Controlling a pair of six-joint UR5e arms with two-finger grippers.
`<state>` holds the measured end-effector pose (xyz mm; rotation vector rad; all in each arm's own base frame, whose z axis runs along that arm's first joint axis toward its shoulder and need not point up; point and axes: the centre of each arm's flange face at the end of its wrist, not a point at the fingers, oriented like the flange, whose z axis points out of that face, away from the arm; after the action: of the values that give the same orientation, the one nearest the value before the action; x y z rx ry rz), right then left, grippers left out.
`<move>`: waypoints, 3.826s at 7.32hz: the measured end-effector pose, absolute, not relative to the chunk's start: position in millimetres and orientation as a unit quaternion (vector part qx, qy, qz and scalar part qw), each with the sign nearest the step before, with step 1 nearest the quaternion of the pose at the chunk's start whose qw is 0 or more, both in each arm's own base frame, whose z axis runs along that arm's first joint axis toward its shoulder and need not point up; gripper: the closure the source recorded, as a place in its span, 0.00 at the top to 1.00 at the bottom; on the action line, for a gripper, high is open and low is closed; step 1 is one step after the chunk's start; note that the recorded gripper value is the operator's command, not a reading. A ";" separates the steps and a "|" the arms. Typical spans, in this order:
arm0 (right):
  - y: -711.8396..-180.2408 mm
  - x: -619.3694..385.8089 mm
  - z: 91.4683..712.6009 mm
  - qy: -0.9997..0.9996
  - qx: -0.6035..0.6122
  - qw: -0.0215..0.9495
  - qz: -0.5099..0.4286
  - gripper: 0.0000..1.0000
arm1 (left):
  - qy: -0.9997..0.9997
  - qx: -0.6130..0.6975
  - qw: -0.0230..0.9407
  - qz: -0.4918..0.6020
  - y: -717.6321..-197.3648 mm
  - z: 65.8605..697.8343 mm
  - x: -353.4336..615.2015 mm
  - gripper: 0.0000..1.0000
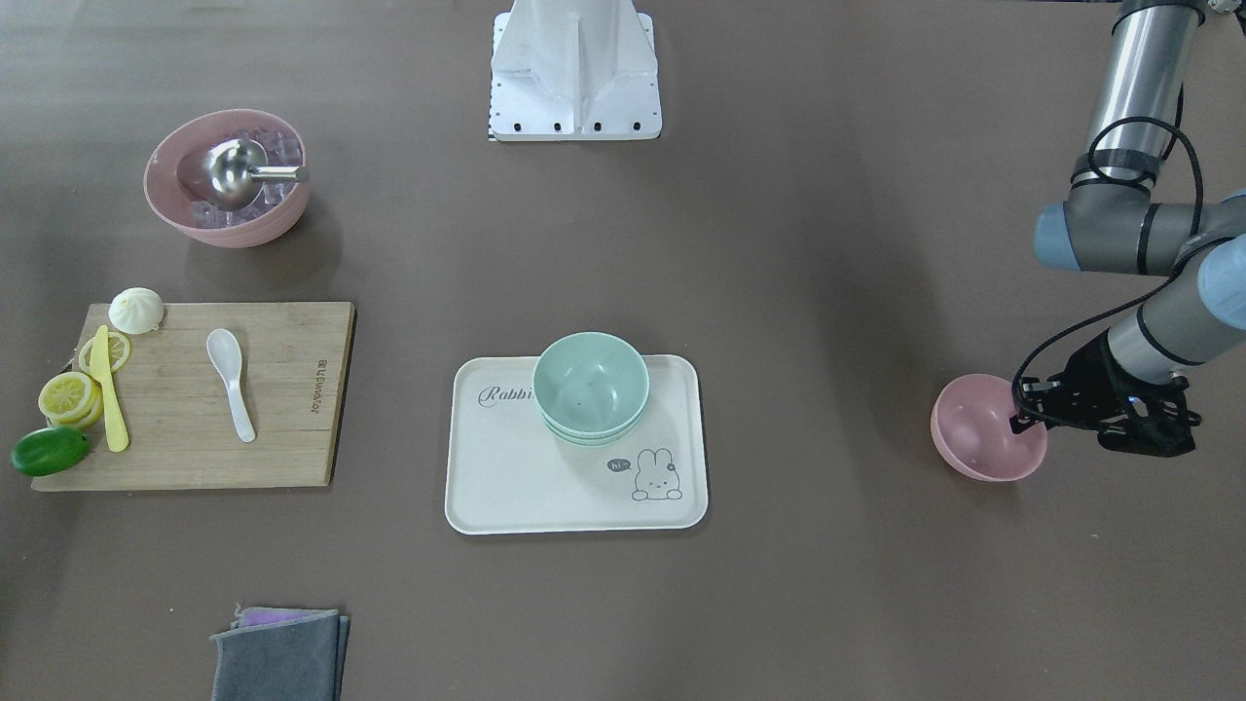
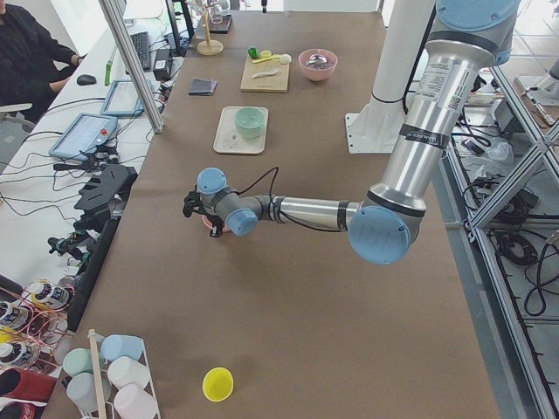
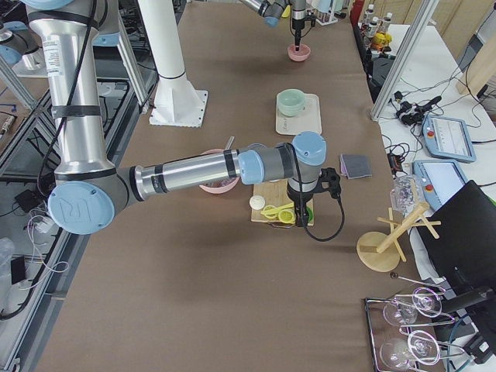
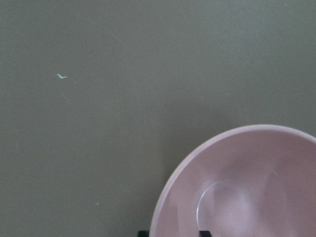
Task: Stack pink bowl on green and place spoon
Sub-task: 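Reach the left gripper to the pink bowl rim and grasp it, then lift the pink bowl with the left gripper while the right grasps the white spoon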
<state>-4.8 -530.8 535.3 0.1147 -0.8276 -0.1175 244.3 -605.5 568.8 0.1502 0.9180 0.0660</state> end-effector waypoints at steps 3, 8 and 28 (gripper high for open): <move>-542.5 -32.7 511.2 -0.420 0.051 0.904 -0.060 1.00 | 0.479 0.030 0.877 0.004 -638.0 523.6 208.8 0.00; -536.4 -202.7 444.2 -0.437 0.061 0.897 -0.027 1.00 | 0.512 -0.002 0.856 -0.068 -664.1 417.6 200.4 0.00; -552.3 -345.4 465.2 -0.355 0.077 0.918 -0.162 0.08 | 0.518 0.007 0.853 -0.064 -661.9 407.4 201.4 0.00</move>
<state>-345.4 -552.3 465.2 0.1574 -0.7296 -0.3339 201.4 -661.9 407.4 0.0138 1.0888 -0.1338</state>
